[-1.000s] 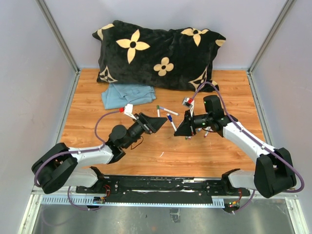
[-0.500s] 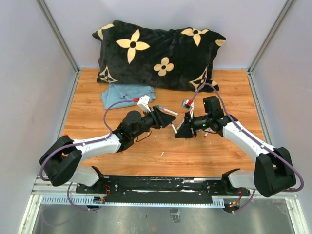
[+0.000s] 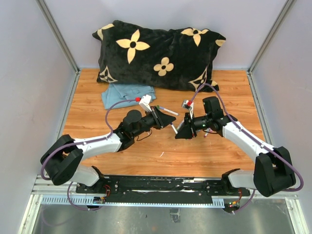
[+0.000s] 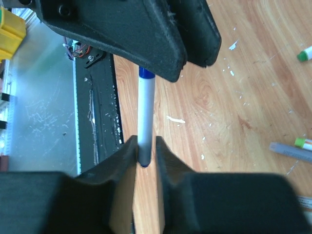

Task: Open the pen caps
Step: Open the pen cap from the pen.

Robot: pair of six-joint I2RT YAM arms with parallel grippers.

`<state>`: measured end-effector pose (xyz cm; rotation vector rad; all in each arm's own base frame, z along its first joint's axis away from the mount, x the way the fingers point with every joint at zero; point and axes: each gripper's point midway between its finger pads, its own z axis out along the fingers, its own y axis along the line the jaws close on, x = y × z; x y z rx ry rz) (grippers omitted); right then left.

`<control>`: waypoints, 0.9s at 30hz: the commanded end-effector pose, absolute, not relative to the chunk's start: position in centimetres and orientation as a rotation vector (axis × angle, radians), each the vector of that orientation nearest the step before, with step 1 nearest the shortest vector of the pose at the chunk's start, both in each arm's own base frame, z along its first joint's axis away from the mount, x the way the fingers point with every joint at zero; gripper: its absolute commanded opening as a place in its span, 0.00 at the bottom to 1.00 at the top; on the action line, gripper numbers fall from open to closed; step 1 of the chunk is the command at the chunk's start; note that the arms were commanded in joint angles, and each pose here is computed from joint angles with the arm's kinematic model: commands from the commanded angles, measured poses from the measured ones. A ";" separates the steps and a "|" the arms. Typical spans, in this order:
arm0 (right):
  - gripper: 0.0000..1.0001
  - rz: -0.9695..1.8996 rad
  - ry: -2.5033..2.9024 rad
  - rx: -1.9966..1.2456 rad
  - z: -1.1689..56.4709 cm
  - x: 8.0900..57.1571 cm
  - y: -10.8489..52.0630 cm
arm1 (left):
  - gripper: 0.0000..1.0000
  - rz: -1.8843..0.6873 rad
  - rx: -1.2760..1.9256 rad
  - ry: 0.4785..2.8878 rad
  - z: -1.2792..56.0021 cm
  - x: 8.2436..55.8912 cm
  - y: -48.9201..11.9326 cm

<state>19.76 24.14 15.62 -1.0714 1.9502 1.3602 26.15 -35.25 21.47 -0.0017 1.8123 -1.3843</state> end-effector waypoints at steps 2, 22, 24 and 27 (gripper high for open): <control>0.36 1.376 1.852 -1.092 17.6 20.3 24.5 | 0.00 -1.470 -0.001 1.791 21.8 25.2 -35.6; 0.23 1.445 1.858 -1.063 17.1 19.3 26.2 | 0.00 -1.548 -0.061 1.709 21.9 24.7 -35.6; 0.10 1.446 1.865 -1.078 17.0 19.1 26.3 | 0.00 -1.541 -0.075 1.700 21.9 24.8 -35.2; 0.01 1.454 1.874 -1.091 17.0 18.8 26.5 | 0.00 -1.520 -0.109 1.668 22.1 25.2 -34.0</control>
